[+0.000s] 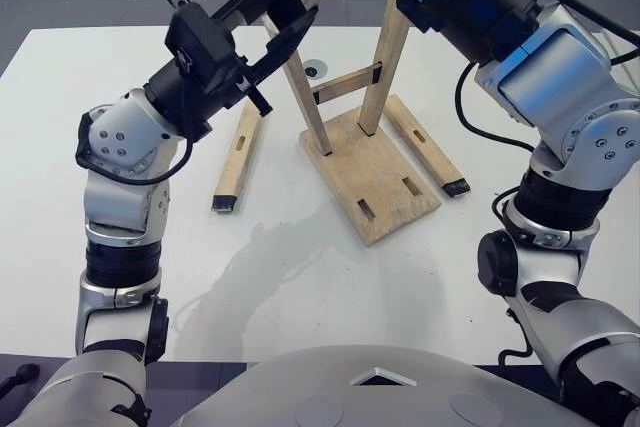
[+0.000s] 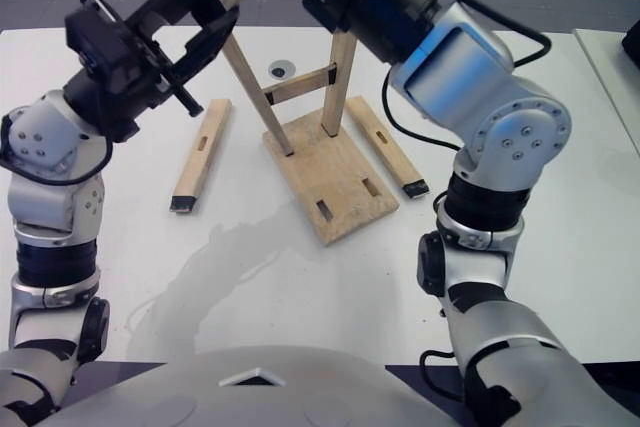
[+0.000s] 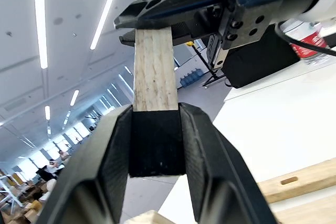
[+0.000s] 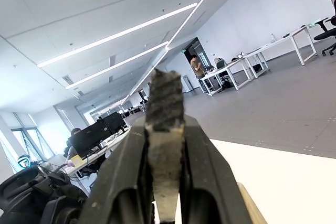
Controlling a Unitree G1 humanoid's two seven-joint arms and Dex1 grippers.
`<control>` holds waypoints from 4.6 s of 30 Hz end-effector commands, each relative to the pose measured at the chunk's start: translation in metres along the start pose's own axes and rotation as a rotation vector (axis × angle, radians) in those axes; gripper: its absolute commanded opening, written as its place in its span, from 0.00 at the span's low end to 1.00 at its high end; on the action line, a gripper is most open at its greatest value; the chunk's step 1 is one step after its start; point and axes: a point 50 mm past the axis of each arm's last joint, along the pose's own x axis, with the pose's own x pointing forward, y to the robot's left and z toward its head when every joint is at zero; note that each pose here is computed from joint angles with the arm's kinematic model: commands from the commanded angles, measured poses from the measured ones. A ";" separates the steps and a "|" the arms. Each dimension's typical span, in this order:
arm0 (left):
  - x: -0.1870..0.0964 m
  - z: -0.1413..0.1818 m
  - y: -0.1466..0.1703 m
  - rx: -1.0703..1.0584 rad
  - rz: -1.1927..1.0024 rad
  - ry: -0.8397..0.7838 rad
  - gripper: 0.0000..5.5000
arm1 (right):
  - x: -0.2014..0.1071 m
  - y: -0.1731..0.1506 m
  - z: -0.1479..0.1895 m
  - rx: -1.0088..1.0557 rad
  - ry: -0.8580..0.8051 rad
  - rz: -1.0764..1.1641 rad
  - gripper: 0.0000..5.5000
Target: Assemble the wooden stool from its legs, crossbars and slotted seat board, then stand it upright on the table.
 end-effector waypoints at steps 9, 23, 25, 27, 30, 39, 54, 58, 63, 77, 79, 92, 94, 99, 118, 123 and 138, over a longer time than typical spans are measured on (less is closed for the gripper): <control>0.002 -0.005 0.006 0.051 0.039 -0.001 0.39 | 0.000 0.004 0.030 -0.055 -0.124 -0.005 0.08; -0.040 -0.036 0.043 -0.208 0.436 0.138 0.80 | -0.064 -0.026 0.110 -0.406 -0.299 -0.334 0.08; -0.051 -0.046 0.043 -0.262 0.494 0.190 0.86 | -0.080 -0.041 0.104 -0.442 -0.236 -0.423 0.08; -0.062 -0.057 0.039 -0.317 0.541 0.249 0.91 | -0.094 -0.060 0.086 -0.475 -0.118 -0.507 0.08; -0.074 -0.068 0.031 -0.358 0.572 0.302 0.84 | -0.109 -0.084 0.057 -0.501 0.034 -0.584 0.08; -0.086 -0.082 0.014 -0.406 0.559 0.385 0.60 | -0.127 -0.137 -0.025 -0.406 0.281 -0.638 0.08; -0.086 -0.086 0.007 -0.411 0.517 0.408 0.95 | -0.127 -0.160 -0.047 -0.412 0.354 -0.643 0.08; -0.086 -0.086 0.004 -0.410 0.508 0.410 0.98 | -0.120 -0.162 -0.048 -0.437 0.379 -0.627 0.08; -0.086 -0.086 0.004 -0.410 0.503 0.412 0.98 | -0.136 -0.168 -0.066 -0.455 0.526 -0.700 0.08; -0.089 -0.089 0.000 -0.408 0.500 0.431 0.98 | -0.162 -0.157 -0.033 -0.515 0.558 -0.921 0.16; -0.089 -0.089 -0.001 -0.410 0.502 0.434 0.98 | -0.152 -0.148 -0.015 -0.558 0.481 -0.907 0.21; -0.090 -0.093 -0.001 -0.414 0.508 0.441 0.98 | -0.052 -0.101 0.105 -0.799 -0.088 -0.742 0.59; -0.090 -0.093 0.000 -0.412 0.509 0.441 0.98 | -0.046 -0.098 0.108 -0.814 -0.121 -0.728 0.65; -0.090 -0.094 0.000 -0.410 0.508 0.442 0.98 | -0.039 -0.095 0.106 -0.831 -0.149 -0.710 0.81; -0.093 -0.097 -0.005 -0.423 0.509 0.458 0.98 | -0.108 -0.193 -0.032 -0.579 0.259 -1.068 0.98; -0.095 -0.099 -0.009 -0.435 0.505 0.472 0.98 | -0.140 -0.208 -0.070 -0.545 0.400 -1.148 0.98; -0.098 -0.097 -0.012 -0.433 0.506 0.477 0.98 | -0.108 -0.091 0.052 -0.680 -0.192 -0.946 0.98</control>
